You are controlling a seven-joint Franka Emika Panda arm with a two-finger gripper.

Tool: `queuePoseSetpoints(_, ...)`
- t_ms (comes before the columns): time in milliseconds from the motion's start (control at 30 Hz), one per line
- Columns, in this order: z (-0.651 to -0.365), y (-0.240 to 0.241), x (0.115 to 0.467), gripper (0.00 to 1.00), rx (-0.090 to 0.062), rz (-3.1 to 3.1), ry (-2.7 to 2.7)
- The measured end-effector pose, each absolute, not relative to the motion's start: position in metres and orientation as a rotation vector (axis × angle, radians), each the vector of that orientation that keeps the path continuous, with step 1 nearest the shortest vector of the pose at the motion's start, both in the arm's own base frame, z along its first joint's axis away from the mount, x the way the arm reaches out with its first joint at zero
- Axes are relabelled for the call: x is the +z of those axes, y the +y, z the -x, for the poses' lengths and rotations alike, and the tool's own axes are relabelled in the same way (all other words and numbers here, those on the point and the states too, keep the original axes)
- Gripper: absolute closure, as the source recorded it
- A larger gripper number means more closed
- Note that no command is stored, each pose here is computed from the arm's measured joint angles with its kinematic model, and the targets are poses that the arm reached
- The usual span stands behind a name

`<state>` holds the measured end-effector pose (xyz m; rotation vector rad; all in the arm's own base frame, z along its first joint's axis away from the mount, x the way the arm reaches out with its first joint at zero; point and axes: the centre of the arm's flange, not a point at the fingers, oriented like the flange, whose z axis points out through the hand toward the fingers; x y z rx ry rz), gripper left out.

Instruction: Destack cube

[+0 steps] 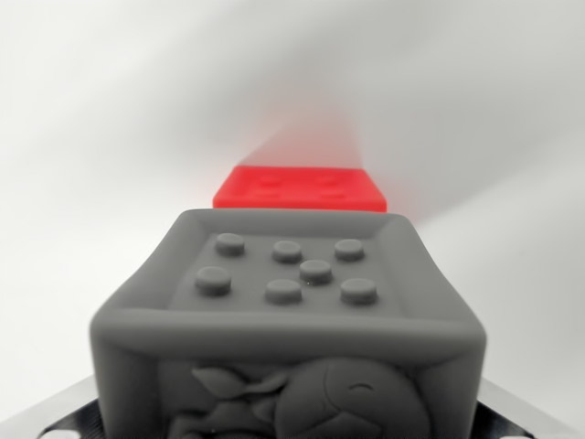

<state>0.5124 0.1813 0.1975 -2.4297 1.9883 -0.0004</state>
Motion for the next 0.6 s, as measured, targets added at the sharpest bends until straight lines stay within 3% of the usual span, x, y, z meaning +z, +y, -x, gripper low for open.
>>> queuePoseSetpoints(600, -0.512, 0.181, 0.238, 1.00, -0.004, 2.430, 1.989)
